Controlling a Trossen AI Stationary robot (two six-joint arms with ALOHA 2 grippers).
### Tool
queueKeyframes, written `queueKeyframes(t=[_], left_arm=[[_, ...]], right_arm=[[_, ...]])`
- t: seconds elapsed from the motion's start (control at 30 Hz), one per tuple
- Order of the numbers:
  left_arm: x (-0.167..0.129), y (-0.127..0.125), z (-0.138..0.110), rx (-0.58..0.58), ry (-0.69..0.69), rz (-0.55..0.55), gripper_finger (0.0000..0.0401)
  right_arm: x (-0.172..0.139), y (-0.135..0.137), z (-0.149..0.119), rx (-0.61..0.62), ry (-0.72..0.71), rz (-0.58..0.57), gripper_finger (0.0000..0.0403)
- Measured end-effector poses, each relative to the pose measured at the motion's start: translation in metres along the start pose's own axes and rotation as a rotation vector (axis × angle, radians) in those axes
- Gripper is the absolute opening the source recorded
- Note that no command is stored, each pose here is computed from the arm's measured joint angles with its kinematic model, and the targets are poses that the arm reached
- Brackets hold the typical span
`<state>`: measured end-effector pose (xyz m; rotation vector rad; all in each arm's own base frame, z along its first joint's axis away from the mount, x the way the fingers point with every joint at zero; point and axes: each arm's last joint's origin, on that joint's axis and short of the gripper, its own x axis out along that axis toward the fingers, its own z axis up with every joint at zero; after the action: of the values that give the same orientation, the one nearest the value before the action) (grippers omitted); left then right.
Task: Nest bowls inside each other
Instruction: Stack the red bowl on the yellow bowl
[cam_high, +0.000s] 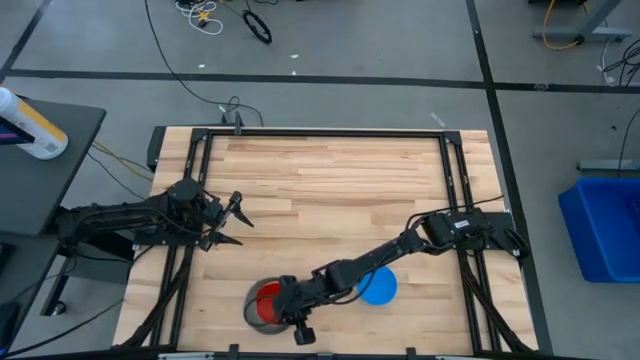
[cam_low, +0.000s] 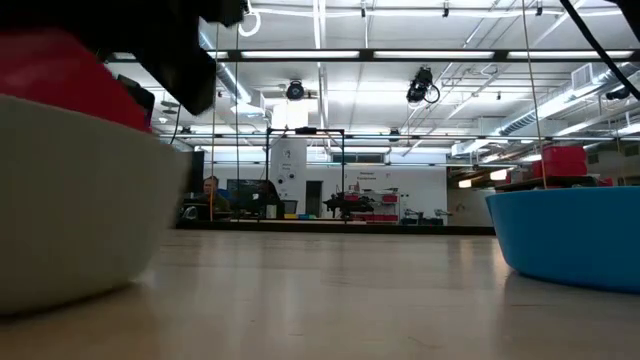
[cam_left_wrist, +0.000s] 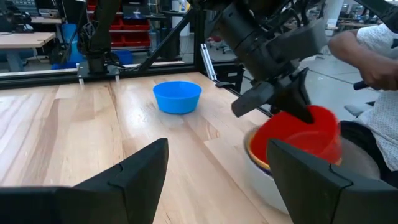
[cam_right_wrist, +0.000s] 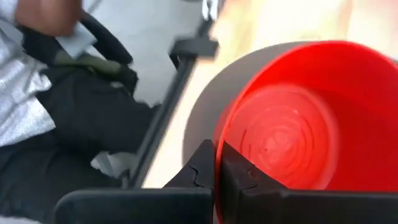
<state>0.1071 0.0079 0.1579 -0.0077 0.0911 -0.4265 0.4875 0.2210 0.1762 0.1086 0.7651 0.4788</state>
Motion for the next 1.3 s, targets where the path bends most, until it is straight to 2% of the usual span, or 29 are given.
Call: queueKeyframes(t=[0.23, 0.47, 0.8, 0.97, 1.1, 1.3], left_arm=[[0.000, 0.000, 0.000, 0.000, -0.001, 0.000, 0.0277], [0.000, 0.000, 0.000, 0.002, -0.001, 0.000, 0.0277], [0.000, 0.000, 0.000, 0.001, 0.000, 0.000, 0.0277], [0.000, 0.000, 0.000, 0.000, -0.001, 0.000, 0.0277], [0.000, 0.000, 0.000, -0.004, 0.000, 0.000, 0.0277], [0.000, 0.000, 0.000, -0.005, 0.001, -0.001, 0.0277]], right_arm=[[-0.004, -0.002, -0.007, 0.060, 0.100, -0.088, 0.0001], [-0.018, -0.011, -0.022, 0.121, 0.291, -0.277, 0.0001], [-0.043, -0.033, -0.034, 0.234, 0.493, -0.450, 0.0001], [-0.050, -0.042, -0.040, 0.271, 0.579, -0.460, 0.0005], [-0.049, -0.041, -0.035, 0.240, 0.560, -0.432, 0.0049], [-0.050, -0.041, -0.024, 0.219, 0.499, -0.469, 0.0153]])
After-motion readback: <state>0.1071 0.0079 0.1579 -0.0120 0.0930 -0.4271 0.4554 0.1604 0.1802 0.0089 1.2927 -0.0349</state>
